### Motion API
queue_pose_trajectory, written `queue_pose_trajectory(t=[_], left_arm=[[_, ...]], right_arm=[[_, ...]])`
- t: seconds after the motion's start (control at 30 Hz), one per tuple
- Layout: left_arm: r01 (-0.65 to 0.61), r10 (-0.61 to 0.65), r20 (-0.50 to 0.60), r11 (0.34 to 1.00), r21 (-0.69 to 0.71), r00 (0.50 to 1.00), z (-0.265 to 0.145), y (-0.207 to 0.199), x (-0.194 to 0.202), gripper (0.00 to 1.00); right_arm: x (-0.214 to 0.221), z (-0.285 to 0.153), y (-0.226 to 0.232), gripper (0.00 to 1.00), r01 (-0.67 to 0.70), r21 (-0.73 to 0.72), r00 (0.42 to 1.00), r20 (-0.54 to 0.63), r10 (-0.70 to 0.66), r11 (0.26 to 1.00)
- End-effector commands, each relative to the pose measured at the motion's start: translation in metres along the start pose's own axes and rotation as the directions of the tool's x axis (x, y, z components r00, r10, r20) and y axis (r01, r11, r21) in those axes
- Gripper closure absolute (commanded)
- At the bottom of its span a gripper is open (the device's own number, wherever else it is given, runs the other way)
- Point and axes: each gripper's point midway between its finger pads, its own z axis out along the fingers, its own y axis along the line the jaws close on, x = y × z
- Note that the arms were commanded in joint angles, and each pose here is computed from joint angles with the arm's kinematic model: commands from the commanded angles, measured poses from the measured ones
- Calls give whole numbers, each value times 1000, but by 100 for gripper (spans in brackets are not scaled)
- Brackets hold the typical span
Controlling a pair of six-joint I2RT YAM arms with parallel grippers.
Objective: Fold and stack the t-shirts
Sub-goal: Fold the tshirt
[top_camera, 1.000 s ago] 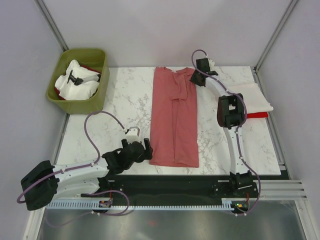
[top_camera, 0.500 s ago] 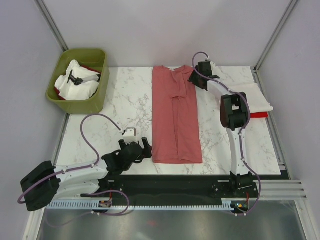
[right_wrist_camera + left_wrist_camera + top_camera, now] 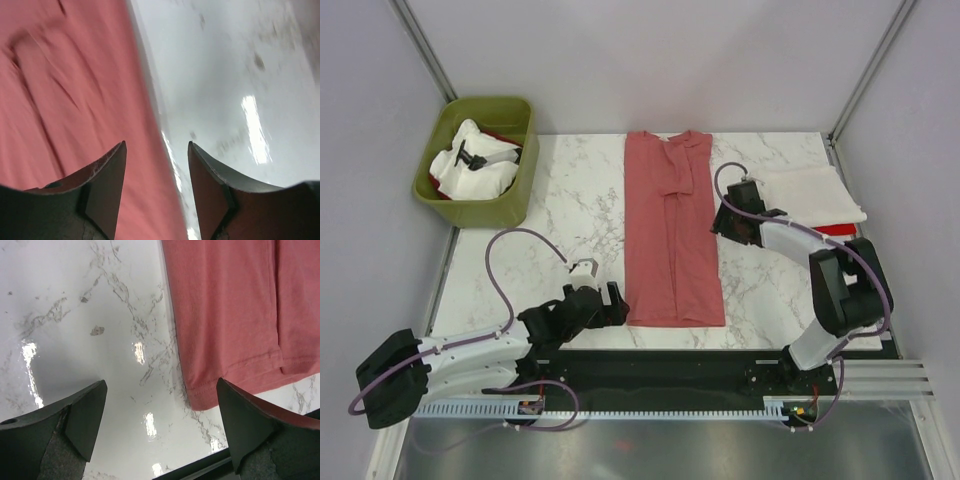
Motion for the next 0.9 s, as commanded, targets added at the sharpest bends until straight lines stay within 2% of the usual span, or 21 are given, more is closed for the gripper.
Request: queue_pose_trajectory(t=[0.0, 0.07, 0.13, 0.17, 0.23, 0.37, 0.53, 0.7, 0.8, 0.87], left_arm=[[49, -48, -48, 998, 30, 998, -3, -13, 3, 2], [50, -48, -53, 998, 29, 997, -3, -13, 3, 2], [51, -48, -58, 998, 35, 997, -4, -15, 4, 4], [52, -50, -58, 998, 36, 997, -4, -15, 3, 4], [48, -46, -54, 998, 38, 998, -3, -16, 3, 6], [53, -50, -46, 997, 53, 998, 2, -23, 0, 15], [66, -59, -56, 990, 125, 997, 10, -42, 1, 19], [66, -53, -83, 984, 163, 995, 18, -50, 10, 20], [62, -46, -93, 983, 174, 995, 22, -50, 16, 23], [50, -33, -94, 982, 184, 995, 19, -55, 12, 25]], right_arm=[[38, -41, -7, 39, 80, -13, 996, -35, -80, 997], [67, -55, -22, 39, 121, 8, 991, -65, -120, 993], [80, -80, -14, 38, 136, -51, 989, -48, -138, 989], [101, -83, -26, 38, 144, -46, 986, -82, -147, 989], [112, -101, -19, 38, 125, -100, 989, -66, -132, 987], [144, -110, -46, 39, 141, -70, 984, -96, -148, 987], [164, -109, -54, 47, 152, -81, 975, -149, -162, 985], [174, -117, -48, 50, 162, -139, 970, -162, -183, 977], [178, -124, -48, 60, 139, -167, 974, -157, -165, 976], [184, -127, -49, 62, 137, -179, 972, -167, -168, 974]])
